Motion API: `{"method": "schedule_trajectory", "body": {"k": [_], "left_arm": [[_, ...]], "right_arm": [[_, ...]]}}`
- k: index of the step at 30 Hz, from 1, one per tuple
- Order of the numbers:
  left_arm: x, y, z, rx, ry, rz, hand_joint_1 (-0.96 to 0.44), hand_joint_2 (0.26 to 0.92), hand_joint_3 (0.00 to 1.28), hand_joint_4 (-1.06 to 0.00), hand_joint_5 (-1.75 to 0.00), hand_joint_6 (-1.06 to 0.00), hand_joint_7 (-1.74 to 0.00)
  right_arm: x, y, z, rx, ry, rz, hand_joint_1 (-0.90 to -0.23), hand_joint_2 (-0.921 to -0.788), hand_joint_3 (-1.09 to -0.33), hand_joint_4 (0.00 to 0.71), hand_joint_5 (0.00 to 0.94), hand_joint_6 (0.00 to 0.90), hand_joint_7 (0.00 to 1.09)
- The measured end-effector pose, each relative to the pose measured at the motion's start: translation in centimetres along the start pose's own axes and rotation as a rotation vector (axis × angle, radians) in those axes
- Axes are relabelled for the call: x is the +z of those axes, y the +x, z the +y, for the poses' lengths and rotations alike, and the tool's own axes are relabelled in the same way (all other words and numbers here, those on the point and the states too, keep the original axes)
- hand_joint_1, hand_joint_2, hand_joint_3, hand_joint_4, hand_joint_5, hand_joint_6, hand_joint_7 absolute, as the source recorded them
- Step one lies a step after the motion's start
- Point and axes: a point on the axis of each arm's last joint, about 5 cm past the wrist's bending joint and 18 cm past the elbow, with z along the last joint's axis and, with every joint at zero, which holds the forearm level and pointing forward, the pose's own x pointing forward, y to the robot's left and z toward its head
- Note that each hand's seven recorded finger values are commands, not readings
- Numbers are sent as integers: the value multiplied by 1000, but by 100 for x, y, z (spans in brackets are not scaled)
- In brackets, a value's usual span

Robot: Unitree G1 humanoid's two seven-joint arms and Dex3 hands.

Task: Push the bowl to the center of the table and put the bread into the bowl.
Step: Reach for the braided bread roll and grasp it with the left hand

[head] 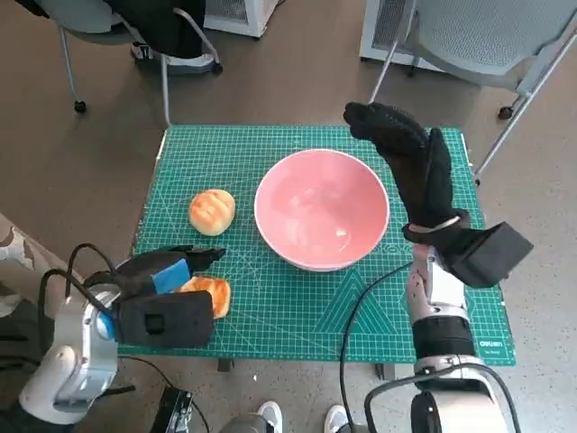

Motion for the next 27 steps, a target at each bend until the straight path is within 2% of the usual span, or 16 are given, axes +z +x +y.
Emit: {"method": "schedule_trajectory", "body": {"k": [4, 9, 12, 15, 17, 18, 19, 20, 21, 22, 23, 26, 27], "left_arm": [[4, 56, -24, -8, 6, 11, -373, 731, 22, -241, -13, -342, -17], [-8, 128, -44, -23, 9, 33, -215, 713, 15, -304, -23, -428, -41], [-11, 164, -56, -26, 10, 43, -167, 709, 15, -327, -22, -459, -46], [-8, 185, -66, -23, 18, 48, -20, 699, 35, -546, -53, -583, -62], [-4, 194, -64, -13, 24, 48, 12, 671, 98, -642, -93, -629, -55], [-4, 199, -61, -6, 26, 49, 39, 574, 290, -701, -206, -674, -45], [-4, 202, -58, 1, 30, 48, 172, 593, 373, -733, -560, -742, -62], [-6, 206, -58, 8, 35, 46, 255, 619, 404, -749, -786, -783, -77], [-8, 210, -61, 15, 39, 44, 286, 619, 433, -755, -871, -812, -111], [-12, 215, -65, 22, 45, 40, 331, 610, 489, -763, -998, -804, -253], [-18, 220, -69, 29, 49, 37, 213, 626, 488, -765, -1101, -777, -510], [-28, 230, -81, 50, 61, 24, 71, 626, 539, -738, -1238, -713, -901], [-30, 231, -84, 57, 66, 17, 57, 623, 554, -730, -1256, -704, -950]], "right_arm": [[0, -1, 0, 0, 1, 0, -682, -921, -783, 224, 2, 185, 303], [1, -2, -2, 2, 2, -1, -682, -921, -783, 224, 2, 180, 312], [1, -3, -4, 2, 7, -3, -682, -921, -782, 224, 2, 178, 316], [2, -5, -8, -2, 11, -5, -683, -921, -780, 226, 2, 176, 323], [1, -5, -9, -1, 12, -5, -683, -921, -780, 226, 2, 175, 325], [1, -5, -9, 0, 13, -4, -683, -921, -780, 226, 2, 174, 327], [1, -5, -9, 1, 14, -4, -685, -921, -776, 226, 2, 173, 331], [0, -5, -9, 3, 14, -3, -687, -921, -774, 227, 2, 172, 333], [0, -5, -10, 4, 15, -2, -688, -921, -773, 227, 2, 172, 335], [0, -6, -10, 4, 15, -2, -689, -921, -771, 227, 2, 171, 337], [0, -6, -11, 4, 16, -2, -688, -921, -770, 227, 2, 171, 340], [0, -7, -13, 3, 16, -2, -688, -921, -768, 227, 2, 169, 345], [1, -7, -14, 3, 16, -2, -688, -921, -767, 227, 2, 169, 346]]}}
